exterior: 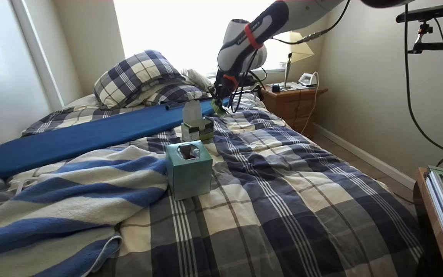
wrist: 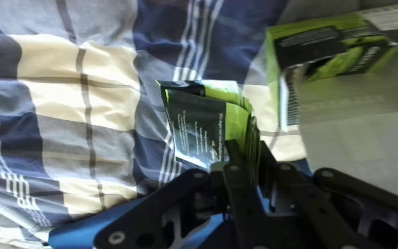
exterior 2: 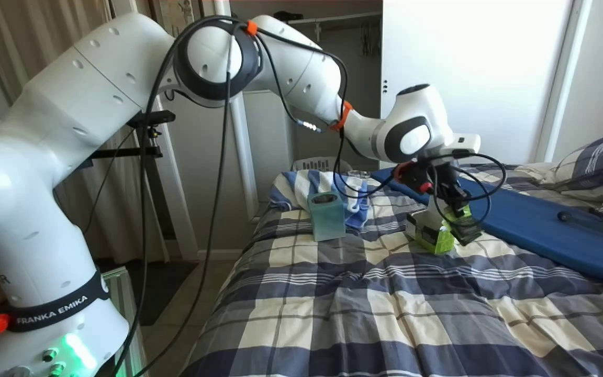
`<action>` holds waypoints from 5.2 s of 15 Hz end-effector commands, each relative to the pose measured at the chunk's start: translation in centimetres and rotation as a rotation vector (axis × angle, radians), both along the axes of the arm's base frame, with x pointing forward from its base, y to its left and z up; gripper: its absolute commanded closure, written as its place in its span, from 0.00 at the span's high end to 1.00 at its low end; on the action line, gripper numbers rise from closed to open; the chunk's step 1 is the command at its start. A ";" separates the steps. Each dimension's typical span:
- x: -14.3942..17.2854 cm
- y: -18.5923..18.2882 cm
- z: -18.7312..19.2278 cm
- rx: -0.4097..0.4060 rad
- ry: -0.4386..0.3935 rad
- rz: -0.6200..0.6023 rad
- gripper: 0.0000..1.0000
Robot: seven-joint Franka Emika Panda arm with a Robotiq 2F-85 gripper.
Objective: Put the green sachets in the green box
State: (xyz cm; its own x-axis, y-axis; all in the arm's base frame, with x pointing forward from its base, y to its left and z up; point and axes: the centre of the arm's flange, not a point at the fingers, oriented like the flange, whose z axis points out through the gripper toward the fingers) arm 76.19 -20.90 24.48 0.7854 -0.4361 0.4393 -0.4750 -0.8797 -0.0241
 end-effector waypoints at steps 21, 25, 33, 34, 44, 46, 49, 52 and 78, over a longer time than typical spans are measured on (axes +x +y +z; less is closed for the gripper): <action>-2.3 -0.6 -1.2 0.610 0.053 0.069 0.15; -2.1 -0.6 -1.0 0.610 0.048 0.071 0.04; 1.5 1.8 0.5 0.589 -0.083 0.148 0.04; 1.9 1.8 0.5 0.592 -0.085 0.150 0.04; 3.6 0.0 -2.2 0.532 -0.160 0.255 0.04; 3.8 -0.2 -2.7 0.534 -0.175 0.270 0.04; 3.9 -0.6 -3.4 0.541 -0.182 0.273 0.04; 3.8 -0.9 -4.5 0.552 -0.170 0.257 0.04; 4.3 0.1 -5.3 0.548 -0.070 0.211 0.95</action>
